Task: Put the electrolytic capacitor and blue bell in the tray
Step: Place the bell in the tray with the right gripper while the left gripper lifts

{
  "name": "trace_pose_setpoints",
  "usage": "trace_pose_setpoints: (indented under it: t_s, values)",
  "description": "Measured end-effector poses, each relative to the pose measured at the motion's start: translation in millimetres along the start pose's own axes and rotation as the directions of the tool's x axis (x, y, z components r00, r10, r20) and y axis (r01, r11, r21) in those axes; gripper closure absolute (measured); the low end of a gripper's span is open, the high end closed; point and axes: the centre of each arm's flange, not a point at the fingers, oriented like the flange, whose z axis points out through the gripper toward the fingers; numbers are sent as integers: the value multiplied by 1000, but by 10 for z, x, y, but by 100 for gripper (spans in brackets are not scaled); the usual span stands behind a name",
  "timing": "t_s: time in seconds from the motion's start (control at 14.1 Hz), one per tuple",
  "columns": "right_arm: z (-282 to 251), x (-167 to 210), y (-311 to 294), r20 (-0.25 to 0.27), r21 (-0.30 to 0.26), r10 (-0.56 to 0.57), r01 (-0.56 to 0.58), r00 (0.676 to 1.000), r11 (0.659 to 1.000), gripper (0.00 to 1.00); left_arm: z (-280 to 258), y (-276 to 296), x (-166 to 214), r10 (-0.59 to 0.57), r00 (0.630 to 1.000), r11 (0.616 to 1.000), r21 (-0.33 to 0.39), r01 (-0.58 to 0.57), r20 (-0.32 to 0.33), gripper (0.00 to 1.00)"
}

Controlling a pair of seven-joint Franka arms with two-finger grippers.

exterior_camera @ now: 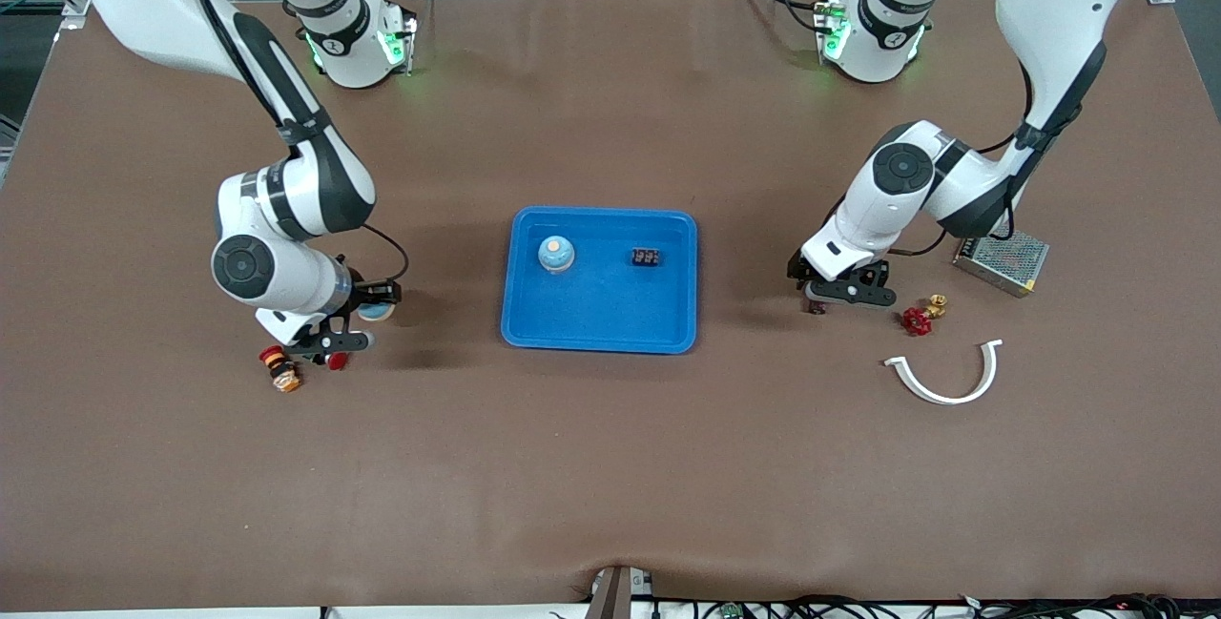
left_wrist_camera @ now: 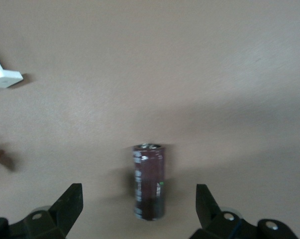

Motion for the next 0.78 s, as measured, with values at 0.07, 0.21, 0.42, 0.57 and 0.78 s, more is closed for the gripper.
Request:
trace_pose_setpoints:
  t_s: [0.07, 0.21, 0.42, 0.57, 0.78]
  values:
    - [-59, -18, -188, -7, 1, 33, -33, 999, 999, 34, 62, -37, -16, 1, 1000, 1000, -7, -1, 4, 0]
    - [-127, -89, -590, -22, 3, 98, -98, 995, 995, 34, 163, -87, -42, -5, 1000, 1000, -24, 5, 13, 0]
    - [-212, -228, -1152, -49, 9, 178, -178, 983, 984, 34, 238, -88, -65, -4, 1000, 999, -40, 5, 19, 0]
    - [-282, -301, -1443, -68, 21, 221, -220, 973, 975, 34, 239, -83, -63, -4, 1000, 999, -42, 5, 19, 0]
    - [-303, -354, -1782, -92, 50, 268, -264, 959, 963, 34, 230, -60, -57, -4, 1000, 999, -43, 5, 16, 0]
